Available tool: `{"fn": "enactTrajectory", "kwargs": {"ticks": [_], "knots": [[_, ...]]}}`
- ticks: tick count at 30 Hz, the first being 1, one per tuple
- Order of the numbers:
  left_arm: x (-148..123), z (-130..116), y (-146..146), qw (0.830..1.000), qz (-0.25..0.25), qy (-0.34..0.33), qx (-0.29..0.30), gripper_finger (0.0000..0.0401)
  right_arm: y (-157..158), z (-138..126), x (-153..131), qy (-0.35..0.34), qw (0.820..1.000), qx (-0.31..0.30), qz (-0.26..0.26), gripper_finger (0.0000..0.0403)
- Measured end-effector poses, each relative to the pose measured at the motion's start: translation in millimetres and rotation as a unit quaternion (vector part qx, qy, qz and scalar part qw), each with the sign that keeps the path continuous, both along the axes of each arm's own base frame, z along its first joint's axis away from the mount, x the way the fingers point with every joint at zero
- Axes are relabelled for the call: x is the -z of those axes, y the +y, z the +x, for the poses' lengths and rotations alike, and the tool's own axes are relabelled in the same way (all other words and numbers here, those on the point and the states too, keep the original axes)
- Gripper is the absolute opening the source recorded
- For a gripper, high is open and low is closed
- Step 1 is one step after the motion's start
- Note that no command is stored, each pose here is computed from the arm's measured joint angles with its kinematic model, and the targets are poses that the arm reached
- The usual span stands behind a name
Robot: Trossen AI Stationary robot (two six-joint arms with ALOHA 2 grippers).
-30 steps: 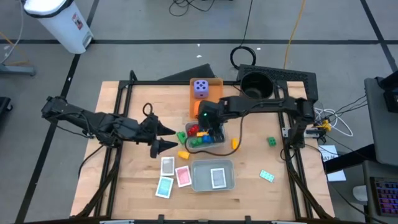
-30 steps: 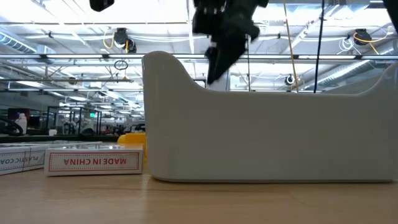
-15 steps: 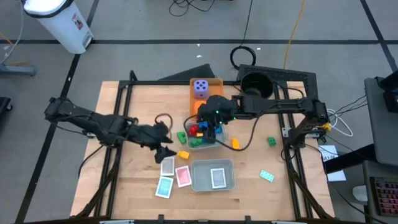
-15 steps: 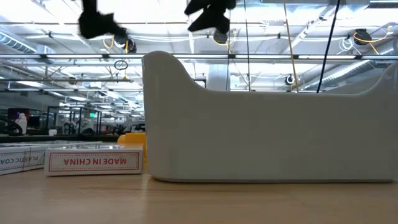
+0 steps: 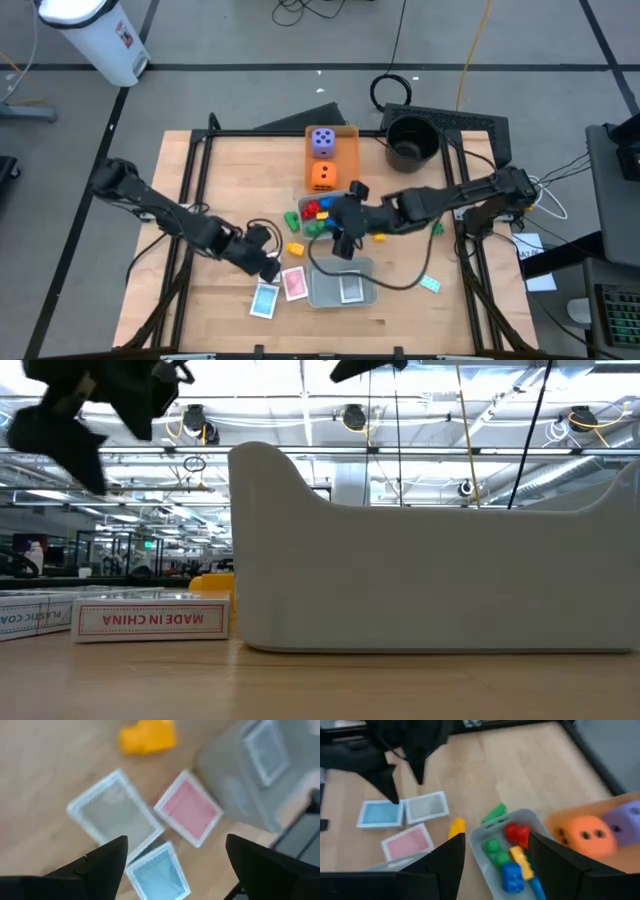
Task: Pick & Place Toys
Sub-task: Put the white and blue and green playing card pack into the bottom gray bin
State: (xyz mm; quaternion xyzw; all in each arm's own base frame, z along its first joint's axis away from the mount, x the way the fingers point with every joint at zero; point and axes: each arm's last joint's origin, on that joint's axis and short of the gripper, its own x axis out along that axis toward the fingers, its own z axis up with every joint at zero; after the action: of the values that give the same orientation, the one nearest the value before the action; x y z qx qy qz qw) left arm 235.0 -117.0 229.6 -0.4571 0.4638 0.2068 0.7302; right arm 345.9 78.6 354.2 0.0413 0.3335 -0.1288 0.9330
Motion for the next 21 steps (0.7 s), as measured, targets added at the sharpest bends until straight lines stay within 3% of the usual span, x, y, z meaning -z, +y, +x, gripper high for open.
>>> {"fn": "enactTrajectory", "kwargs": {"ticks": [9,16,21], "knots": [[24.8,-1.2,-22.6,0.987,-0.059,0.074,-0.127,0.0340,11.7,-15.0,-2.8,0.017,1.000,0.013,-0.006,0.0210],[23.1,6.0,-38.6,0.978,-0.088,0.092,-0.163,0.0339,25.9,-38.7,-6.1,0.052,0.997,0.001,-0.059,0.0210],[12.0,21.7,-56.8,0.974,-0.084,0.129,-0.166,0.0339,28.8,-62.6,-8.0,0.035,0.999,-0.002,-0.040,0.0210]]}}
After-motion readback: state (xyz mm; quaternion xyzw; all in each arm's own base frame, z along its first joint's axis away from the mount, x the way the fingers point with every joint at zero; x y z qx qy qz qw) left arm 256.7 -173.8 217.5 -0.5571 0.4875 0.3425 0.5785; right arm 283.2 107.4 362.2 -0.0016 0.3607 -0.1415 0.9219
